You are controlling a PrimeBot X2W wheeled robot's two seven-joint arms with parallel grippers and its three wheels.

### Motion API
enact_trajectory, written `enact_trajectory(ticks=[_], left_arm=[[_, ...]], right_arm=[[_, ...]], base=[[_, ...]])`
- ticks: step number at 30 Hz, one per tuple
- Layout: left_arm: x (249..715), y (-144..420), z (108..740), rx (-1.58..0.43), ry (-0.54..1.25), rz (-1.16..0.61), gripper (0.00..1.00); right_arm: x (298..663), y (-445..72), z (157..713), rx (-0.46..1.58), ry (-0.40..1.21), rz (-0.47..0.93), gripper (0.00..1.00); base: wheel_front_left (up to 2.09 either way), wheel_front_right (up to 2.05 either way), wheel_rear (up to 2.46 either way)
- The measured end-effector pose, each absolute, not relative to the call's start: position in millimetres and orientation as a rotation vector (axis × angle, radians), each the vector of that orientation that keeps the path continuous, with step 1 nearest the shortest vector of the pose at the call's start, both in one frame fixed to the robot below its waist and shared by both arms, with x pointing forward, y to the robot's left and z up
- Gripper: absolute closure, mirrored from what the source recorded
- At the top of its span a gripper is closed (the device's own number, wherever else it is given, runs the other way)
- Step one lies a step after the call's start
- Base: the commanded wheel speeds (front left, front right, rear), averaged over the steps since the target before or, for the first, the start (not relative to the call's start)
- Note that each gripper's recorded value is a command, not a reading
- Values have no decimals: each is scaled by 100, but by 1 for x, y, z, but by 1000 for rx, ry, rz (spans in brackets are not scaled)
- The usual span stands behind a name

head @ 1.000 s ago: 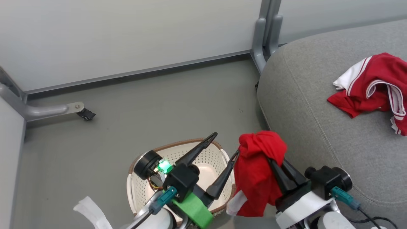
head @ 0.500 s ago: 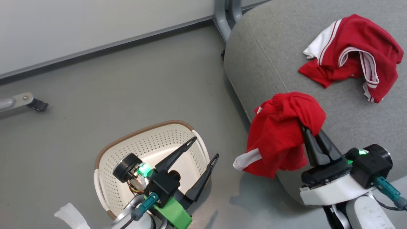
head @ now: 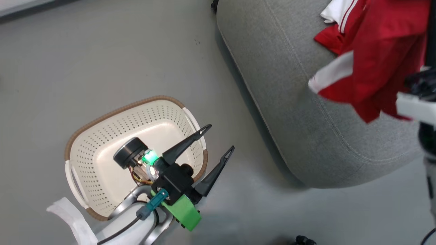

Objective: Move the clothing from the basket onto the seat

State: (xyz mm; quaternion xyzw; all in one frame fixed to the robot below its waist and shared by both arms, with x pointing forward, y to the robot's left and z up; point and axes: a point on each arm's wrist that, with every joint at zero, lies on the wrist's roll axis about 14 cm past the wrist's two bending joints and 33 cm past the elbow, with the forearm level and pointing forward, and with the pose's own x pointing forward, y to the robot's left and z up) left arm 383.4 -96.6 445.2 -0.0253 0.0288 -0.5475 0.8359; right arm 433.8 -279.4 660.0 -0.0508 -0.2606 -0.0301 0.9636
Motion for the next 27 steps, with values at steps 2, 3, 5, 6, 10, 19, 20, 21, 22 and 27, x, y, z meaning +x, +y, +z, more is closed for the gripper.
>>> enact_trajectory(ticks=[2, 3, 5, 6, 10, 19, 20, 21, 22, 27], left_arm=[[390, -99, 439, -61, 69, -1171, 0], [393, -100, 437, -67, 71, -1176, 0], [400, -100, 431, -74, 76, -1180, 0], [404, -99, 426, -77, 80, -1178, 0], [417, -93, 411, -90, 97, -1157, 0], [433, -64, 365, -92, 184, -1074, 0], [434, -61, 361, -92, 194, -1067, 0], [434, -58, 356, -92, 205, -1056, 0], [435, -56, 352, -92, 216, -1048, 0], [438, -48, 344, -102, 245, -1002, 0]], right_arm=[[456, -288, 677, -173, -562, -48, 100], [465, -291, 685, -196, -578, -46, 100], [487, -299, 700, -270, -604, -38, 100], [498, -304, 706, -319, -607, -41, 100], [534, -327, 720, -438, -609, -76, 100], [589, -390, 641, -472, -397, -206, 100], [591, -394, 620, -456, -349, -214, 100], [591, -401, 596, -427, -297, -233, 100], [588, -408, 572, -396, -245, -258, 100], [561, -421, 471, -283, -9, -331, 100]], base=[[0, 0, 0], [0, 0, 0], [0, 0, 0], [0, 0, 0], [0, 0, 0], [0, 0, 0], [0, 0, 0], [0, 0, 0], [0, 0, 0], [0, 0, 0]])
